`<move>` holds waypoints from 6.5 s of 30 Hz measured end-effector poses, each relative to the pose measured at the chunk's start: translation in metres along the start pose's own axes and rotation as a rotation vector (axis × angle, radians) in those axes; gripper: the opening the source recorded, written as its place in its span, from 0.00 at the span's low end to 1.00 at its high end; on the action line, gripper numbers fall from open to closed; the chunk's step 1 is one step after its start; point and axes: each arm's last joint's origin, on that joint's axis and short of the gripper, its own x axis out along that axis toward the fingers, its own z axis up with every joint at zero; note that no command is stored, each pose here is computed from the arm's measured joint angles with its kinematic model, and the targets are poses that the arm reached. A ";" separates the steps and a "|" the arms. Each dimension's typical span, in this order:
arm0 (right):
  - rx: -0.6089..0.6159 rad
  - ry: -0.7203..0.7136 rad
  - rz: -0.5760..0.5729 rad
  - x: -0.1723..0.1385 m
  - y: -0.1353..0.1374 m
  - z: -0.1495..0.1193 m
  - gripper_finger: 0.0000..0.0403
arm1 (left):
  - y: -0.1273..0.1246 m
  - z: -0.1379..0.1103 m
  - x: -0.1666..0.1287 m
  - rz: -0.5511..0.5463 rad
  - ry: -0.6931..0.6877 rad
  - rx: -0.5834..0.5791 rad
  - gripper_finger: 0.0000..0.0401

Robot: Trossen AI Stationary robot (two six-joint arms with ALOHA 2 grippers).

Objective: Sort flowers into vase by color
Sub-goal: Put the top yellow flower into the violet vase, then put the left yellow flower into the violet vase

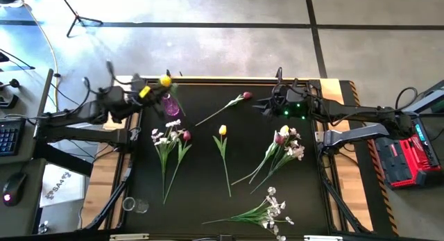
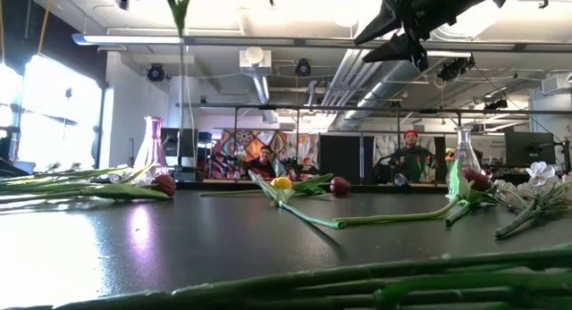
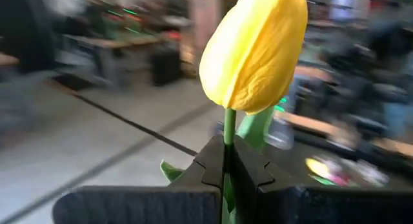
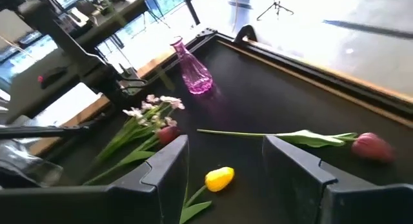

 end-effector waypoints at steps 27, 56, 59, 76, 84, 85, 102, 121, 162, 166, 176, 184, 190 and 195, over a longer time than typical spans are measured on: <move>0.003 -0.011 -0.007 -0.001 0.008 -0.004 0.47 | 0.026 0.023 -0.003 0.410 0.058 -0.010 0.00; 0.240 0.371 -0.156 0.049 -0.004 -0.053 0.47 | 0.053 0.018 0.011 0.523 0.389 -0.256 0.56; 0.243 0.392 -0.179 0.048 -0.008 -0.054 0.47 | 0.057 0.012 0.015 0.507 0.479 -0.288 0.61; 0.276 0.512 -0.173 0.045 -0.012 -0.060 0.47 | 0.062 0.057 0.017 0.445 0.402 -0.232 0.68; 0.394 0.511 -0.081 0.074 -0.005 -0.068 0.47 | 0.055 0.065 0.013 0.325 0.408 -0.284 0.68; 0.410 0.502 -0.038 0.084 -0.002 -0.071 0.47 | 0.053 0.065 0.013 0.311 0.410 -0.282 0.68; 0.371 0.651 -0.042 0.204 0.019 -0.099 0.47 | 0.009 0.059 0.027 0.071 0.487 -0.238 0.68; 0.334 0.628 -0.054 0.215 0.014 -0.097 0.03 | -0.047 0.032 0.068 -0.165 0.681 -0.142 0.68; -0.041 -0.431 0.436 0.075 0.086 0.084 0.00 | -0.092 0.043 0.128 -0.440 0.302 -0.094 0.43; -0.053 -0.429 0.444 0.074 0.084 0.086 0.00 | -0.087 0.044 0.128 -0.425 0.298 -0.079 0.20; -0.035 -0.388 0.463 0.076 0.068 0.093 0.13 | -0.074 0.052 0.115 -0.324 0.289 -0.086 0.01; 0.040 -0.209 0.072 0.066 0.034 0.086 0.36 | -0.046 0.074 0.071 -0.047 0.209 -0.107 0.01; 0.028 -0.119 0.008 0.063 0.025 0.080 0.39 | -0.033 0.082 0.045 0.112 0.165 -0.031 0.00; 0.010 -0.120 0.019 0.063 0.027 0.079 0.38 | -0.026 0.083 0.037 0.192 0.163 -0.050 0.00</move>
